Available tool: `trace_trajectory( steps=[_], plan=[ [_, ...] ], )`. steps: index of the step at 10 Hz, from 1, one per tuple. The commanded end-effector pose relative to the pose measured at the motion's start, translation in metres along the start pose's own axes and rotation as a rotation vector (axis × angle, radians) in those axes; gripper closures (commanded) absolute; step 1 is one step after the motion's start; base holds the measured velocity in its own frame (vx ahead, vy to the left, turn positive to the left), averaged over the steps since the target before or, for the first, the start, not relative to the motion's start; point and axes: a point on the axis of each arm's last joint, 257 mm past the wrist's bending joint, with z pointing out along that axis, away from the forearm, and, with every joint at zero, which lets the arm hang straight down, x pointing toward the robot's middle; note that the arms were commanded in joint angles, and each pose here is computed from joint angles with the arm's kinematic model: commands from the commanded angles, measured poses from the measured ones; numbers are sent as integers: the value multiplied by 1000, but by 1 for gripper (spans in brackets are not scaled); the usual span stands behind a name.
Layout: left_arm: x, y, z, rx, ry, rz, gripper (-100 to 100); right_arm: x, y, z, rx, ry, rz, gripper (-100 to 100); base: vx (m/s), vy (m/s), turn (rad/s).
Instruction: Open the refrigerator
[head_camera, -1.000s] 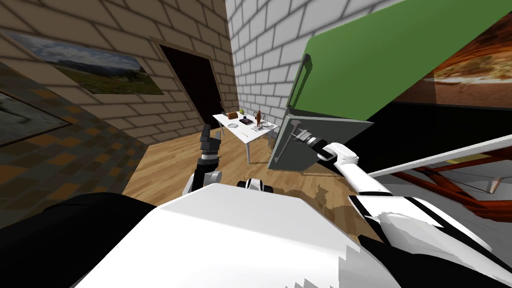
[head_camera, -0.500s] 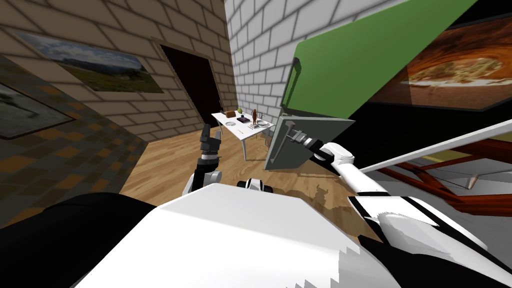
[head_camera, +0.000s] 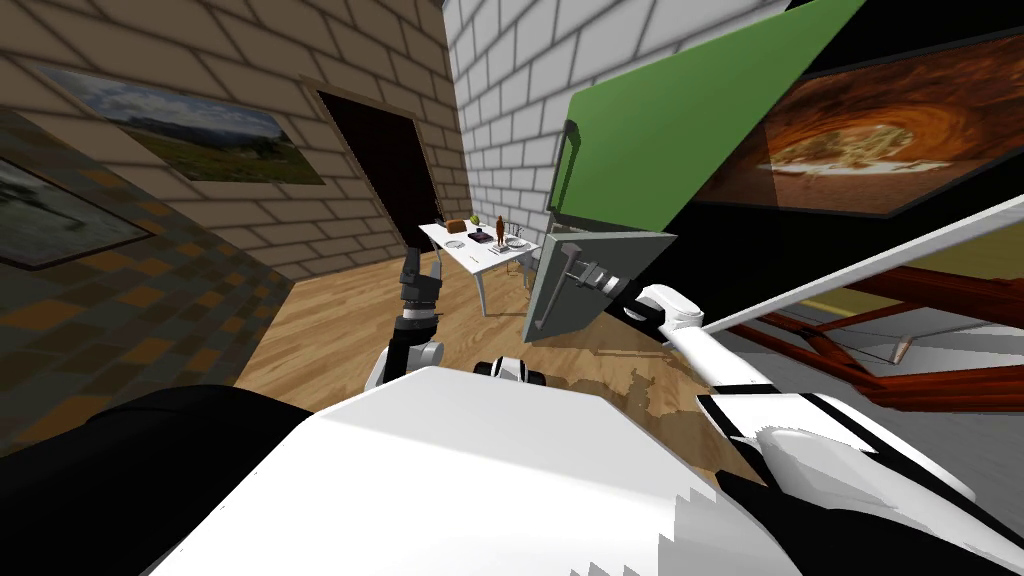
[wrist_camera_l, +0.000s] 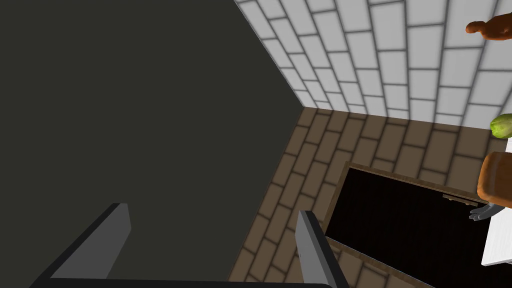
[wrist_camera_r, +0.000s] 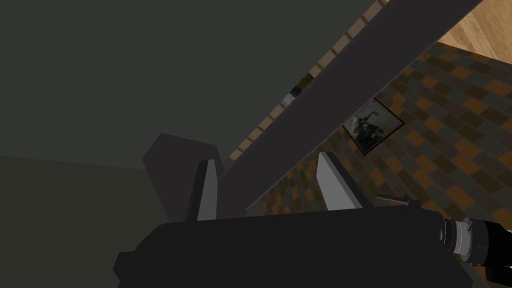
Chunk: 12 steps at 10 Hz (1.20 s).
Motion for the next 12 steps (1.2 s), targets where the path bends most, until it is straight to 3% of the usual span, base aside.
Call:
trace_trajectory(
  steps=[1, 5, 6, 7, 12],
  plan=[
    [0, 0, 0, 0, 0, 0, 0, -19, -5, -2, -29, -25, -2, -100, -50, -77, -14],
    [0, 0, 0, 0, 0, 0, 0, -42, -30, -8, -37, -28, -4, -100, 22, 76, -21],
    [0, 0, 0, 0, 0, 0, 0, -39, -28, -9, -37, -27, -5, -100, 16, 28, -10],
    [0, 0, 0, 0, 0, 0, 0, -40, -29, -9, -35, -27, -3, 0, 8, 7, 3],
    [0, 0, 0, 0, 0, 0, 0, -40, -30, -9, -34, -27, -4, 0, 0, 0, 0]
  ],
)
